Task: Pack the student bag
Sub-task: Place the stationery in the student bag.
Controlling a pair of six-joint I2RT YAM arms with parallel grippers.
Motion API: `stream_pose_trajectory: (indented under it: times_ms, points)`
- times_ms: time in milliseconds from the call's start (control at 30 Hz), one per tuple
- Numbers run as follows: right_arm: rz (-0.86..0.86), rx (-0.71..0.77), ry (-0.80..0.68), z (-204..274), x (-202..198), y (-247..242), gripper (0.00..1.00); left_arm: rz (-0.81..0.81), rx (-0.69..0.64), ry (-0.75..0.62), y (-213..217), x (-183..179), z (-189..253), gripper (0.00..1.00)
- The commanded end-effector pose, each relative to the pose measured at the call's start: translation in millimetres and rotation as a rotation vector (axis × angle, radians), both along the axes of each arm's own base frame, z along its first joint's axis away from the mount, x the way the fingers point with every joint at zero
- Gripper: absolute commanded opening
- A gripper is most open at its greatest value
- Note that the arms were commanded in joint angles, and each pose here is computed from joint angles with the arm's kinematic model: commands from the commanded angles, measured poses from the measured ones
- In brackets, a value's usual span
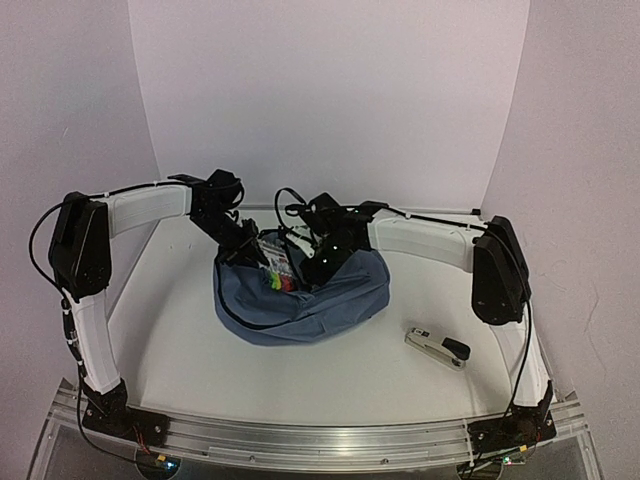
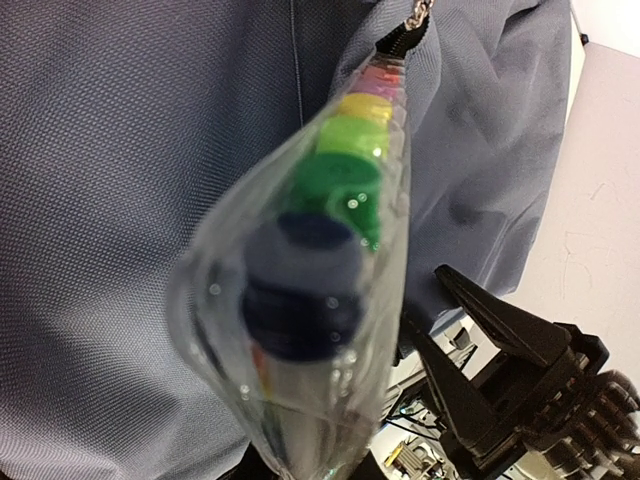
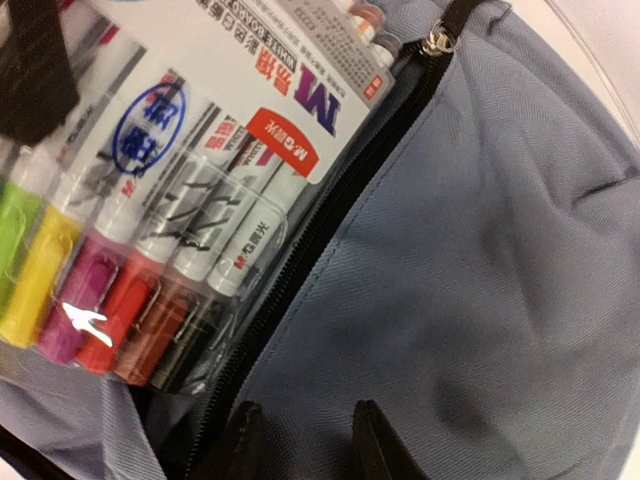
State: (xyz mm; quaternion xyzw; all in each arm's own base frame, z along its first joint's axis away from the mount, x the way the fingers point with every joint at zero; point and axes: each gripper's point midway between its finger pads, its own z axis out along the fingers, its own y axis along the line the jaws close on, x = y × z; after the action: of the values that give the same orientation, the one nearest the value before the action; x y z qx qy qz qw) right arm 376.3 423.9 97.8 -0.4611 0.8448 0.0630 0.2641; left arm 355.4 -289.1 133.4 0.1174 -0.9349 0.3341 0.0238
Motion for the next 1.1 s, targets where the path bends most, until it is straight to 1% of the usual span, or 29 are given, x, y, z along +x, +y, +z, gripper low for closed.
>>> stream_pose_trajectory:
  times_ms: [0,67,100,133,233,267,333,367,467,600,700,767,867,1000,1067]
  points:
    - [-0.026,-0.065,-0.058,7,10,-10,0.11,0.006,0.041,0.047,14,-19,0,0.00]
    - [-0.031,-0.050,-0.063,17,12,-9,0.03,0.003,0.040,0.046,14,-19,0,0.00]
    - [-0.029,-0.040,-0.061,22,11,-8,0.02,0.001,0.041,0.046,14,-19,-1,0.00]
    - [-0.023,-0.027,-0.055,26,9,-6,0.03,0.000,0.041,0.048,14,-20,-1,0.00]
    - [-0.006,0.001,-0.034,38,3,-3,0.11,-0.002,0.039,0.050,15,-21,-2,0.00]
    - [0.003,0.014,-0.019,41,0,-1,0.15,-0.002,0.040,0.051,15,-22,-3,0.00]
    - [0.012,0.049,0.000,51,-4,4,0.30,-0.002,0.041,0.051,16,-22,-3,0.00]
    - [0.026,0.078,0.018,58,-8,9,0.35,-0.002,0.040,0.050,15,-22,-3,0.00]
    - [0.057,0.135,0.038,72,-20,24,0.45,-0.002,0.040,0.050,16,-23,-4,0.00]
    - [0.075,0.104,0.047,57,-25,29,0.48,-0.003,0.036,0.049,15,-22,-4,0.00]
    - [0.064,0.034,0.046,30,-21,24,0.50,-0.004,0.037,0.048,15,-23,-4,0.00]
    - [0.063,-0.016,0.044,12,-17,20,0.53,-0.005,0.036,0.047,15,-23,-4,0.00]
    - [0.067,-0.072,0.023,-2,-13,14,0.55,-0.006,0.034,0.046,15,-24,-3,0.00]
    - [0.061,-0.156,-0.042,-6,-3,0,0.52,-0.005,0.031,0.046,16,-25,-4,0.00]
    - [0.057,-0.192,-0.067,-6,0,-7,0.47,-0.007,0.027,0.046,15,-25,-4,0.00]
